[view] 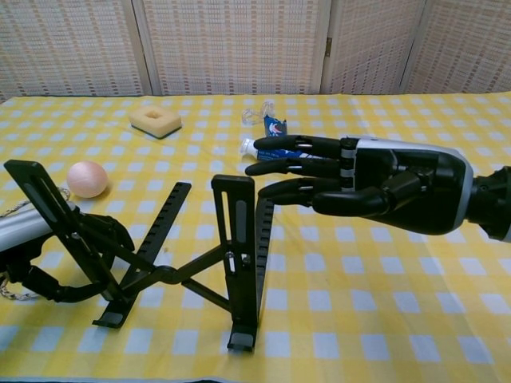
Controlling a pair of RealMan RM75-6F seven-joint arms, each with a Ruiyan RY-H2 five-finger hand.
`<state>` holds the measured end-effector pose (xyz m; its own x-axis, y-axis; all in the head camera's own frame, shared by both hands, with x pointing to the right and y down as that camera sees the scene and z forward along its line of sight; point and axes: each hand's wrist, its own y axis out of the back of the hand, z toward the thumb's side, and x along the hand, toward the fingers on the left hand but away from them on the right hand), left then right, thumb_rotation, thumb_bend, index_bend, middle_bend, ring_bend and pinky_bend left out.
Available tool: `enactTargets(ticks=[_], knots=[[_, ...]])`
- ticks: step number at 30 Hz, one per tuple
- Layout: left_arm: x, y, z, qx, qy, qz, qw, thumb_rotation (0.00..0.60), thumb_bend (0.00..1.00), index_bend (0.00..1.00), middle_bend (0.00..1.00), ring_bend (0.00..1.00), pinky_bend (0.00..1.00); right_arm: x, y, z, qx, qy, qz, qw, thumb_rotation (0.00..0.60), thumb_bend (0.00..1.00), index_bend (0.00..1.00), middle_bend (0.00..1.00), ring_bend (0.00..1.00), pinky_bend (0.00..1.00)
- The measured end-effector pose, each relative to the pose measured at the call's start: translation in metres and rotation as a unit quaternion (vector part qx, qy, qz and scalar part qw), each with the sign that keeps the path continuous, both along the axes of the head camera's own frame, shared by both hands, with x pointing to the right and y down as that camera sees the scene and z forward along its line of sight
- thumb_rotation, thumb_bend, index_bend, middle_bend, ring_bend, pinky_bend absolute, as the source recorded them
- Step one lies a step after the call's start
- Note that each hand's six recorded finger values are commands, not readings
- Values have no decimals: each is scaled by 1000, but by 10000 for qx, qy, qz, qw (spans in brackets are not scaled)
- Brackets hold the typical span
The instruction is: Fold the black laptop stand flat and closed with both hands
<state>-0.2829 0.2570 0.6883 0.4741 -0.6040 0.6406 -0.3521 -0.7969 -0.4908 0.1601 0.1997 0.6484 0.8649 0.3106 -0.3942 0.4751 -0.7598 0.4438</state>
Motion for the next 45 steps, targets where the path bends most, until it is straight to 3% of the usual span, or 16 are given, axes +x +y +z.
enactTargets(ticks=[15,24,33,41,45], knots=[[1,2,0,-10,31,12,10000,600,386,634,371,297,320,1,4,1,-2,31,-16,10000,600,315,114,132,132,18],[6,3,-4,-40,166,-32,9998,600,379,479,371,290,323,-10,15,2,-136,-33,-176,9997,600,315,114,131,131,19],[7,1,-8,-25,227,-53,9997,600,379,460,371,283,323,-23,21,7,-608,-232,-56,9979,600,316,114,132,133,19],[9,2,-9,-59,251,-19,9997,600,379,460,371,279,320,-19,22,25,-340,284,-140,9989,600,316,114,138,133,26],[10,3,-9,-85,269,-25,9996,600,379,465,371,280,322,-27,29,33,-383,445,-208,9981,600,315,114,138,133,27]])
